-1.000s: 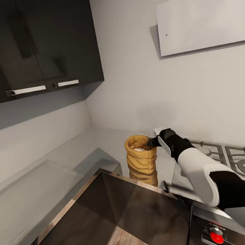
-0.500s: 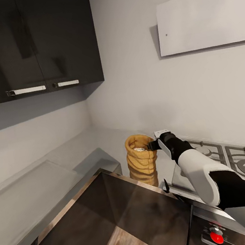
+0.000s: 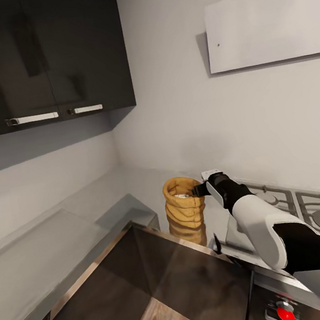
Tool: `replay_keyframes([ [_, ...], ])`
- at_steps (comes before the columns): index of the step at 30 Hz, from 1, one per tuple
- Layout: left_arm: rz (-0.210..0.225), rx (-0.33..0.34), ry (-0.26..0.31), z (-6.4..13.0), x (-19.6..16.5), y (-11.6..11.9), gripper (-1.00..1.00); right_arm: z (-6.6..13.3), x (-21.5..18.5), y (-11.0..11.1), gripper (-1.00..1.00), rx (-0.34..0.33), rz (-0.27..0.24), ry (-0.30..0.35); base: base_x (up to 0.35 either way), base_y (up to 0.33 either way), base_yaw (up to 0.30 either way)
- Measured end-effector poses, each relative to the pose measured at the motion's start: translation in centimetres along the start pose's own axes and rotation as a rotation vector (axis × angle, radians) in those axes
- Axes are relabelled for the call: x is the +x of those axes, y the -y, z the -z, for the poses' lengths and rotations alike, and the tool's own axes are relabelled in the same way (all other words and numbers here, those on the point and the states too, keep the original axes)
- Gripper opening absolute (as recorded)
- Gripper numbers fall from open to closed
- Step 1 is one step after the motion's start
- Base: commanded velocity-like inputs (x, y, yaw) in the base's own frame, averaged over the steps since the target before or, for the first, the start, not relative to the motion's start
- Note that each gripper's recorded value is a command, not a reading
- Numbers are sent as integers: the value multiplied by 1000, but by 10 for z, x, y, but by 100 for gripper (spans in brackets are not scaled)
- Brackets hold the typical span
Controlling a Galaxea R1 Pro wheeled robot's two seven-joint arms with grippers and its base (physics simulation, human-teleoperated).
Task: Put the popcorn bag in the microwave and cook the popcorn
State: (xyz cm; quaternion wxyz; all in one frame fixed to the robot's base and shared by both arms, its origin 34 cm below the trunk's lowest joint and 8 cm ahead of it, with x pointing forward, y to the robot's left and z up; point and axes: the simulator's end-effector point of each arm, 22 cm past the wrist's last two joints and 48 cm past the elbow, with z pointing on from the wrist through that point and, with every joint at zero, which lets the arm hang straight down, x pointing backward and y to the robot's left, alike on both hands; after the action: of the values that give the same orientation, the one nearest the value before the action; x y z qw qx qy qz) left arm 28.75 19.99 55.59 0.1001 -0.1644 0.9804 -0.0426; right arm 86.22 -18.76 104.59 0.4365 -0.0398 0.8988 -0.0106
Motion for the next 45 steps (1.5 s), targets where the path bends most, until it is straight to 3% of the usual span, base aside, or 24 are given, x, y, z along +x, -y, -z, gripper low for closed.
replay_keyframes([
  [7,0,0,0,0,0,0,100,0,0,0,100,-1,-2,0,11,0,0],
  [8,0,0,0,0,0,0,100,0,0,0,-100,-1,-2,0,0,0,0],
  [24,0,0,-1,0,0,0,100,2,-2,3,-100,15,18,-3,0,0,0],
  [28,1,-1,0,0,0,0,100,4,7,5,-100,25,15,-58,0,0,0],
  [38,0,0,-1,0,0,0,100,83,-75,37,-100,78,-60,-15,0,0,0],
  [41,0,0,-1,0,0,0,100,102,-101,42,-100,88,-74,64,0,0,0],
  [45,0,0,-1,0,0,0,100,118,-120,48,-100,97,-85,122,0,0,0],
])
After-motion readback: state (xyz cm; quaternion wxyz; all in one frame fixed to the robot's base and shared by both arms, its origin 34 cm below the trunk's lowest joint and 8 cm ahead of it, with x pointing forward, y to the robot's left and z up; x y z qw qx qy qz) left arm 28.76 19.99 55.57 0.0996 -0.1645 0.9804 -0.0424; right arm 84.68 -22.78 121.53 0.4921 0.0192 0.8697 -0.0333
